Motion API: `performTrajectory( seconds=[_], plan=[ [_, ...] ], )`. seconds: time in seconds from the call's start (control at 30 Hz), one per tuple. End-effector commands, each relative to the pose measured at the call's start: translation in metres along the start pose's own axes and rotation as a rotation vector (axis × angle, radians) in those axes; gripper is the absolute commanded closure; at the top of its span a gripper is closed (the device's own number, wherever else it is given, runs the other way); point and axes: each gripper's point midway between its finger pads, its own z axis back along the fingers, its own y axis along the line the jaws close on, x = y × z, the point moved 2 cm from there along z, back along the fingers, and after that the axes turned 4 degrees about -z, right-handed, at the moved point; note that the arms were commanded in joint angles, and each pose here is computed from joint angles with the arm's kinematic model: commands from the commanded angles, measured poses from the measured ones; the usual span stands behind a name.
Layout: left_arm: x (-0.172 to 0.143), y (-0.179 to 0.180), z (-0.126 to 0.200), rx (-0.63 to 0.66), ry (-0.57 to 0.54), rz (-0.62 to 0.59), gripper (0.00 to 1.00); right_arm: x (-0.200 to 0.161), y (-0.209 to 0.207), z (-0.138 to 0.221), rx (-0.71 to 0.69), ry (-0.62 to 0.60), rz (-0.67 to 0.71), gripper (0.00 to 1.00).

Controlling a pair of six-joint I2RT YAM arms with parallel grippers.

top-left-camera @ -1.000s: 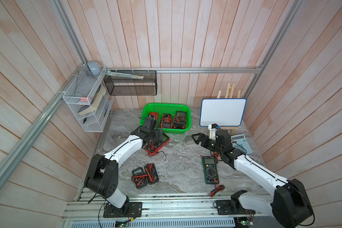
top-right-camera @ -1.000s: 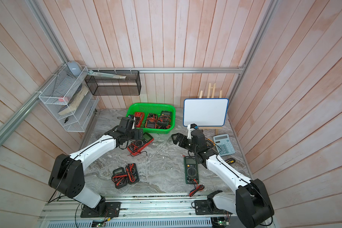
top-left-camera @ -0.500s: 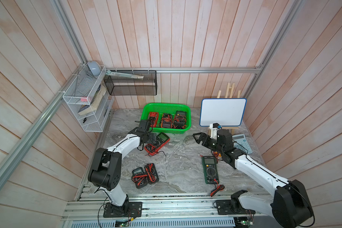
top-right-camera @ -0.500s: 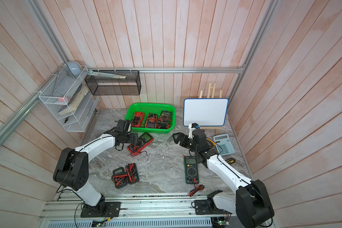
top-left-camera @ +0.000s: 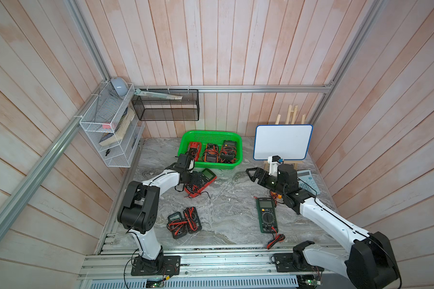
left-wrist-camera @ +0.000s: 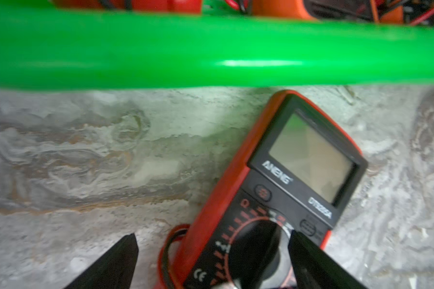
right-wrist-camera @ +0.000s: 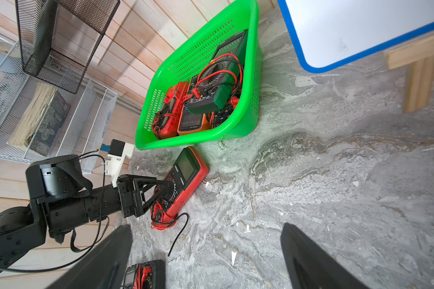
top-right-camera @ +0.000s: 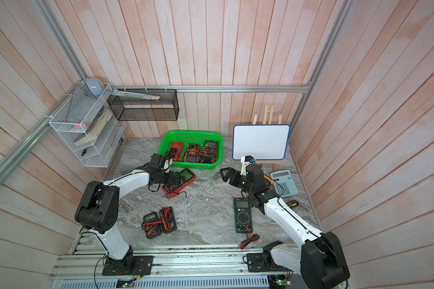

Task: Put the multimeter into the basket
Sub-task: Adjust the multimeter at the center of the board.

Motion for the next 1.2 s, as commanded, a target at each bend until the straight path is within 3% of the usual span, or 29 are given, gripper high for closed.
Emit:
performTrajectory(
  seconds=[0.0,0.27,0.67,1.17],
  plan=[
    [-0.007,-0.032,0.004,-0.136,-0.003,-0.036,0.00,-0.003,-0.005,0.003,-0.007,0.006,-0.004,0.02],
    [-0.023,-0.079,0.005,-0.235,0.027,-0.093,0.00,-0.003,-0.005,0.003,-0.013,0.005,-0.010,0.02],
    [0.024,-0.071,0.009,0.008,-0.115,-0.201,0.00,-0.005,-0.008,0.002,-0.024,0.012,-0.018,0.02],
    [0.040,-0.102,-0.011,-0.006,-0.136,-0.361,0.00,-0.046,0.000,-0.009,-0.014,0.094,-0.009,0.02]
  ],
)
